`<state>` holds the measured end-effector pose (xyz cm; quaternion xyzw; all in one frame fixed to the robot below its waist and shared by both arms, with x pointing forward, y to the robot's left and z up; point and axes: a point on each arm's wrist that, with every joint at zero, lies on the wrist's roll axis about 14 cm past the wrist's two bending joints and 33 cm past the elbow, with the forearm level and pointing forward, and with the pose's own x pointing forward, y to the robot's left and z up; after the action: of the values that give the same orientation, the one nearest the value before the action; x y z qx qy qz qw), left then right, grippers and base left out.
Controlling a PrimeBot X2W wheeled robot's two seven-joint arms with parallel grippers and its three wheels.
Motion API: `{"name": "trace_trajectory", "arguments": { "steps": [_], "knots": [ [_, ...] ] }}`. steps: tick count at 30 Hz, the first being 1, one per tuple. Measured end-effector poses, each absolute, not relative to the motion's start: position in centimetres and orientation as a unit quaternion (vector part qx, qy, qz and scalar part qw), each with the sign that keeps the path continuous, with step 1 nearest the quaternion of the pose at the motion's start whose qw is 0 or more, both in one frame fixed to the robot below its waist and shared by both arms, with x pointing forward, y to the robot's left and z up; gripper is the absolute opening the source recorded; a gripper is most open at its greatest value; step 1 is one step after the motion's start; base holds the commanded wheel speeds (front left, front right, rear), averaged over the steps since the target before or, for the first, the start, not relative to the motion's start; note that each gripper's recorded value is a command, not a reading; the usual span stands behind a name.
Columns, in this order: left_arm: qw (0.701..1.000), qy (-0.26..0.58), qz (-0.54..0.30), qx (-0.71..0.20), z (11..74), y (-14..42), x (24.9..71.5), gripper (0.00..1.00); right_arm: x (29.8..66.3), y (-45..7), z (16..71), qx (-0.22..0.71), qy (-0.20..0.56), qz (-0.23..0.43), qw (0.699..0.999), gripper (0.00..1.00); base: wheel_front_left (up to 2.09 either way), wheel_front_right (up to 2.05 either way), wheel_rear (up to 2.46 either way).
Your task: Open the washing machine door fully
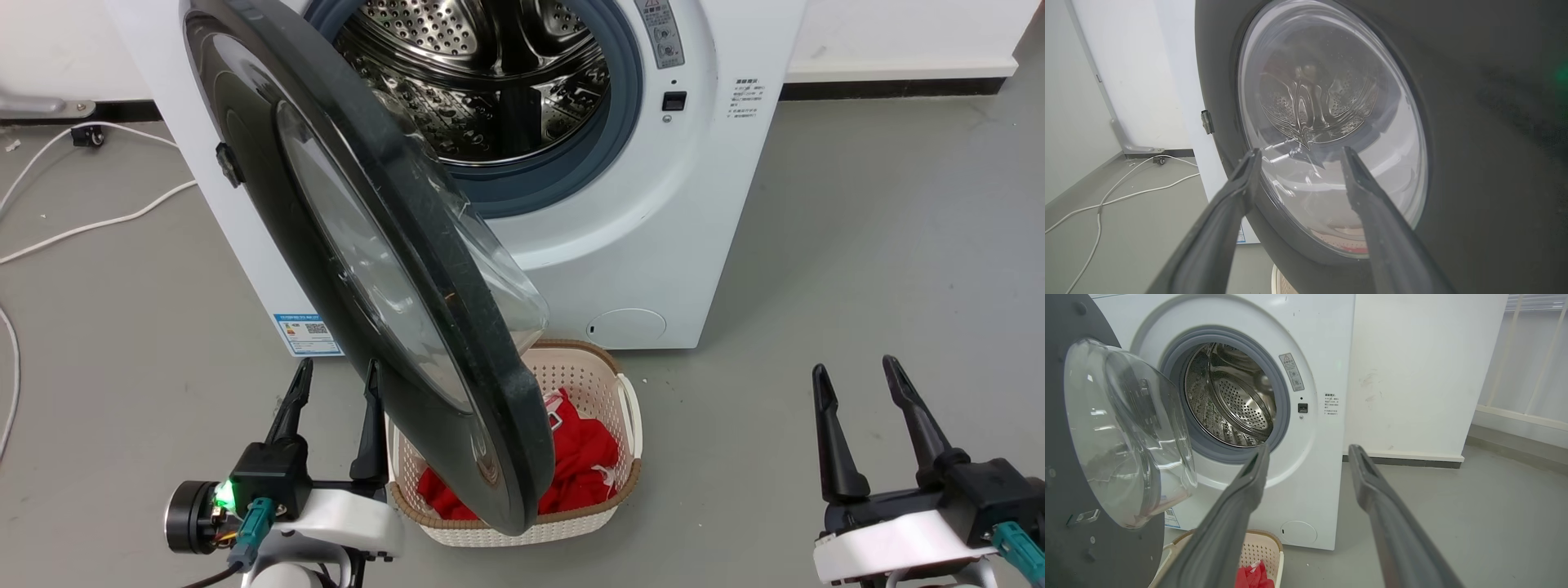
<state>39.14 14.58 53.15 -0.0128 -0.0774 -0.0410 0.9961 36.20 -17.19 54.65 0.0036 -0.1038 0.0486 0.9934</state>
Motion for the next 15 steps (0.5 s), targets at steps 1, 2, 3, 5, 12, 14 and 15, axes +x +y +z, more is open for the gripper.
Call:
{"name": "trace_trajectory", "arguments": {
  "steps": [1,2,3,5,12,14,15],
  "knots": [
    [0.996,-0.077,-0.041,-0.013,53.15,14.59,39.15,1.0,36.18,-17.18,54.46,0.003,-0.101,0.049,0.994,1.0,0.0,0.0,0.0],
    [0.996,-0.077,-0.041,-0.013,53.13,14.59,39.19,1.0,36.2,-17.18,54.42,0.005,-0.1,0.048,0.994,1.0,0.0,0.0,0.0],
    [0.996,-0.077,-0.04,-0.013,53.1,14.61,39.22,1.0,36.21,-17.22,54.32,0.01,-0.099,0.047,0.994,1.0,0.0,0.0,0.0],
    [0.996,-0.076,-0.04,-0.013,53.04,14.63,39.29,1.0,36.23,-17.25,54.19,0.017,-0.097,0.046,0.994,1.0,0.0,0.0,0.0],
    [0.996,-0.074,-0.041,-0.013,52.88,14.62,39.38,1.0,36.35,-17.3,54.12,0.021,-0.096,0.045,0.994,1.0,0.0,0.0,0.0],
    [0.996,-0.073,-0.042,-0.013,52.82,14.61,39.39,1.0,36.38,-17.28,54.05,0.022,-0.095,0.045,0.994,1.0,0.0,0.0,0.0],
    [0.996,-0.073,-0.042,-0.013,52.8,14.58,39.39,1.0,36.39,-17.26,54.0,0.022,-0.094,0.046,0.994,1.0,0.0,0.0,0.0]
  ]
}}
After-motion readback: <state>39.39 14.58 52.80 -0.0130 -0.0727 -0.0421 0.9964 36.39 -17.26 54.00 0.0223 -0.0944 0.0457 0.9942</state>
